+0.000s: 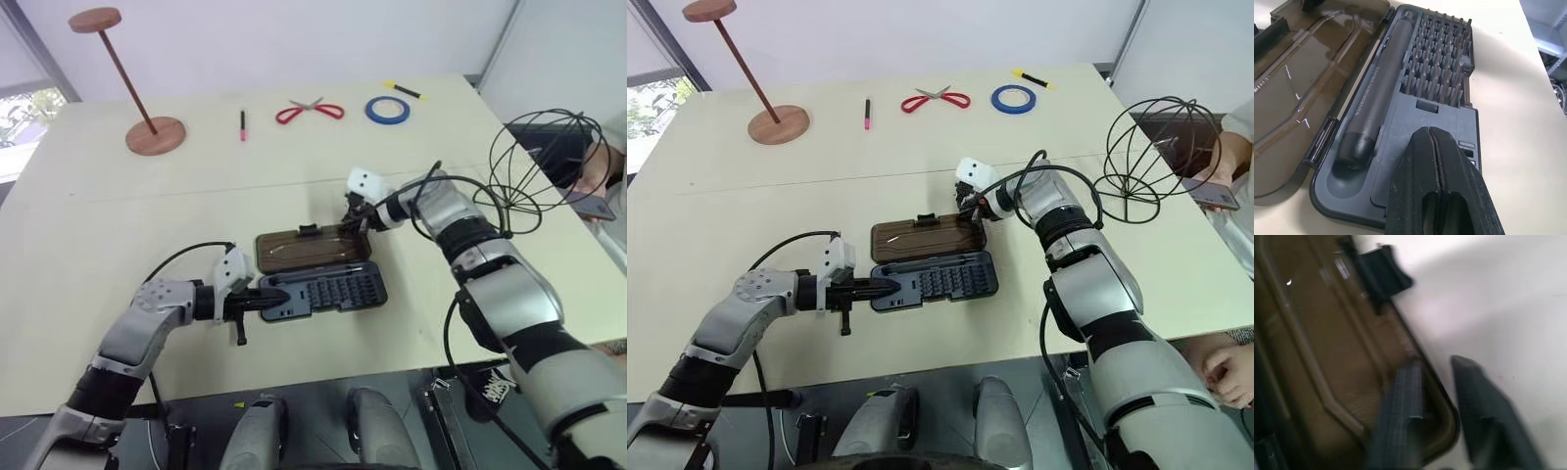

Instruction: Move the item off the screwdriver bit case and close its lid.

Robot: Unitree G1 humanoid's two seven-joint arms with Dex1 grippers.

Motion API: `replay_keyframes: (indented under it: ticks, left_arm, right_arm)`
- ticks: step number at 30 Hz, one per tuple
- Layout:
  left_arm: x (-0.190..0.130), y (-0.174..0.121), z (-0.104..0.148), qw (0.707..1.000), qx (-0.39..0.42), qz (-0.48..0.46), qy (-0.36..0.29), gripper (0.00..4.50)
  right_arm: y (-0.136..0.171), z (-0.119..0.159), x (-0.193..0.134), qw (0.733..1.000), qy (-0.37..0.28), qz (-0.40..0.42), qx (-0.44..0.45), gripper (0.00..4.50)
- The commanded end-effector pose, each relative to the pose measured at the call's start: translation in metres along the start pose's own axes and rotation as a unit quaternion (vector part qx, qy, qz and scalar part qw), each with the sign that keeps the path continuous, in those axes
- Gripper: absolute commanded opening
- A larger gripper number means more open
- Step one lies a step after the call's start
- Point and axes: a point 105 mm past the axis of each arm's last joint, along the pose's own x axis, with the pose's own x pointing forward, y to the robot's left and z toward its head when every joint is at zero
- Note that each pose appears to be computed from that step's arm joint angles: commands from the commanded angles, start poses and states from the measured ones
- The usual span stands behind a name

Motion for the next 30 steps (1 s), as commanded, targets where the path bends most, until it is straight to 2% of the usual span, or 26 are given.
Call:
replay_keyframes:
  ticks: [1, 19, 22, 25, 30]
  left_arm:
    - [-0.0024, 0.0011, -0.0052, 1.000, -0.004, 0.008, 0.012, 0.00]
    - [0.0007, 0.0056, -0.0015, 1.000, 0.000, 0.011, 0.008, 0.00]
    - [0.0009, 0.0048, -0.0016, 1.000, 0.001, 0.011, 0.008, 0.00]
    - [0.0009, 0.0046, -0.0015, 1.000, 0.001, 0.012, 0.008, 0.00]
    - [0.0007, 0.0045, -0.0011, 1.000, 0.001, 0.014, 0.007, 0.00]
  right_arm:
    - [0.0007, -0.0034, 0.0023, 1.000, 0.011, -0.006, -0.010, 0.01]
    - [0.0048, -0.0095, 0.0043, 0.999, 0.024, -0.007, -0.041, 0.01]
    - [0.0053, -0.0105, 0.0061, 0.999, 0.026, -0.009, -0.043, 0.80]
    - [0.0033, -0.0108, 0.0068, 0.998, 0.030, -0.018, -0.050, 2.19]
    - [0.0023, -0.0121, 0.0072, 0.998, 0.033, -0.017, -0.041, 2.19]
